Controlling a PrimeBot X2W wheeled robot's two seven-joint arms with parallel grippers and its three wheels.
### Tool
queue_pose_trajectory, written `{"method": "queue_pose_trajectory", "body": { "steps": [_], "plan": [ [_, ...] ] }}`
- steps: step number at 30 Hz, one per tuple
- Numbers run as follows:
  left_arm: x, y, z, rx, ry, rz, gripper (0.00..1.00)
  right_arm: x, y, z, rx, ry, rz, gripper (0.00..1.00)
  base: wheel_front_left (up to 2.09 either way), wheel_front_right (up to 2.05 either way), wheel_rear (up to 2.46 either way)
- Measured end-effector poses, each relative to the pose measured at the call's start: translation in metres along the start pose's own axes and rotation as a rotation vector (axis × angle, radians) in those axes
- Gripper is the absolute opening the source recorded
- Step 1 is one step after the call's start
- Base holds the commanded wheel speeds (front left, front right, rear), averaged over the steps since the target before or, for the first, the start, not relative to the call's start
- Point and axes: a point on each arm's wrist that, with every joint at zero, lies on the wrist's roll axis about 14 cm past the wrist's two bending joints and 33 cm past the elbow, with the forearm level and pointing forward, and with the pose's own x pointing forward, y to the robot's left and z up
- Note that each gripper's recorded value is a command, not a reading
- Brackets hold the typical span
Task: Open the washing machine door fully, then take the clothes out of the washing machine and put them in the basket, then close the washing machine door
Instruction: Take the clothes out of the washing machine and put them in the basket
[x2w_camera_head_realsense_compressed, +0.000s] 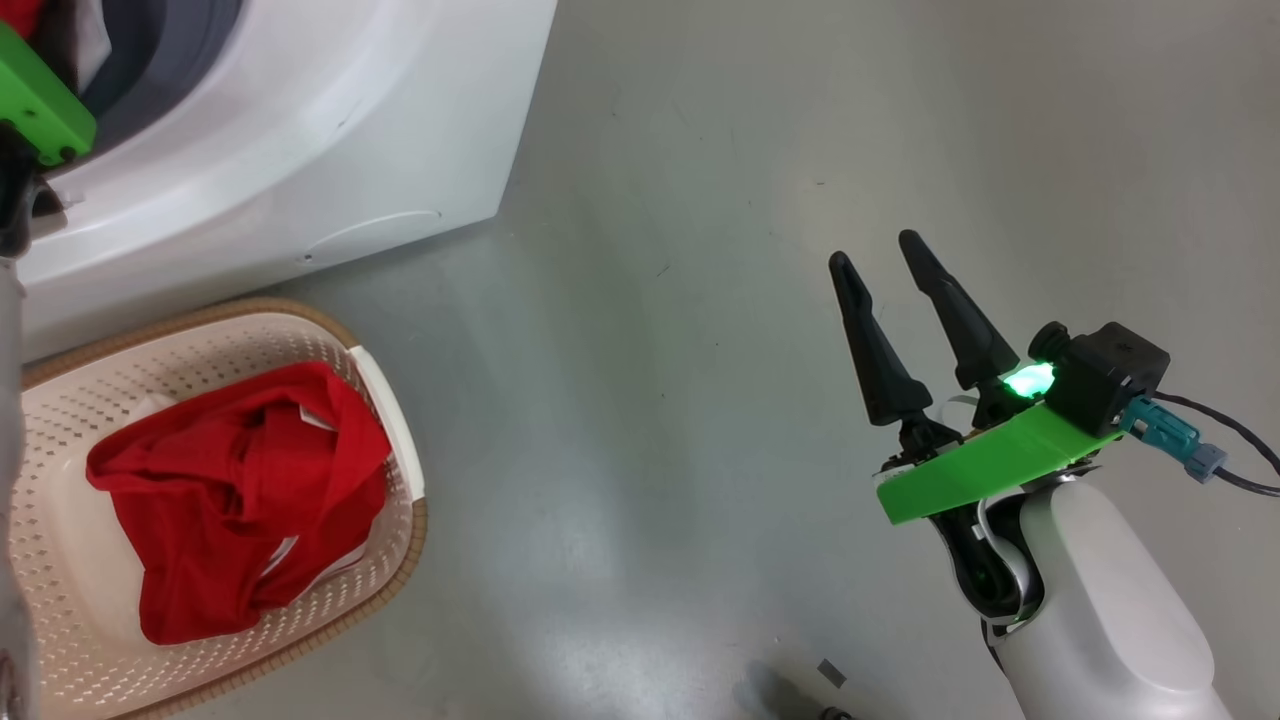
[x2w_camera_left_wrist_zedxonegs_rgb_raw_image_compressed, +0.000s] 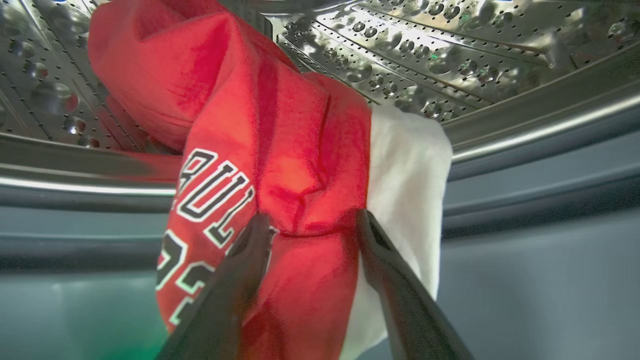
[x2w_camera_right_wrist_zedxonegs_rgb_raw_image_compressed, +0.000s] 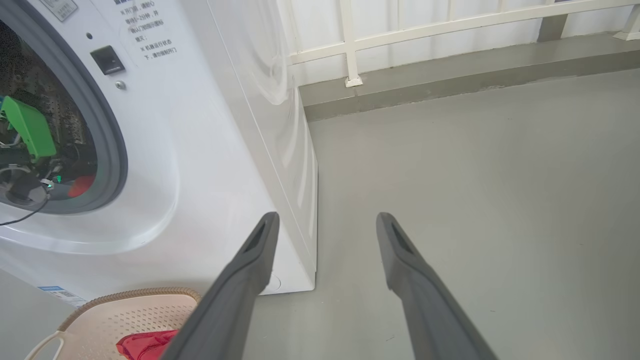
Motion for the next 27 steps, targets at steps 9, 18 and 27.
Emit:
{"method": "queue_pose_trajectory", "body": {
  "steps": [9, 18, 27],
  "plan": [
    [-0.004, -0.001, 0.002, 0.026, -0.001, 0.003, 0.0, 0.0, 0.003, 0.001, 0.005, -0.001, 0.006, 1.0, 0.0, 0.0, 0.0],
    [-0.019, -0.011, 0.019, 0.052, -0.074, -0.009, 0.0, -0.001, 0.011, 0.009, 0.014, -0.022, 0.027, 1.0, 0.0, 0.0, 0.0],
    [-0.043, -0.025, 0.028, 0.075, -0.162, -0.037, 0.0, -0.001, 0.023, 0.02, 0.016, -0.049, 0.069, 1.0, 0.0, 0.0, 0.0]
  ]
}}
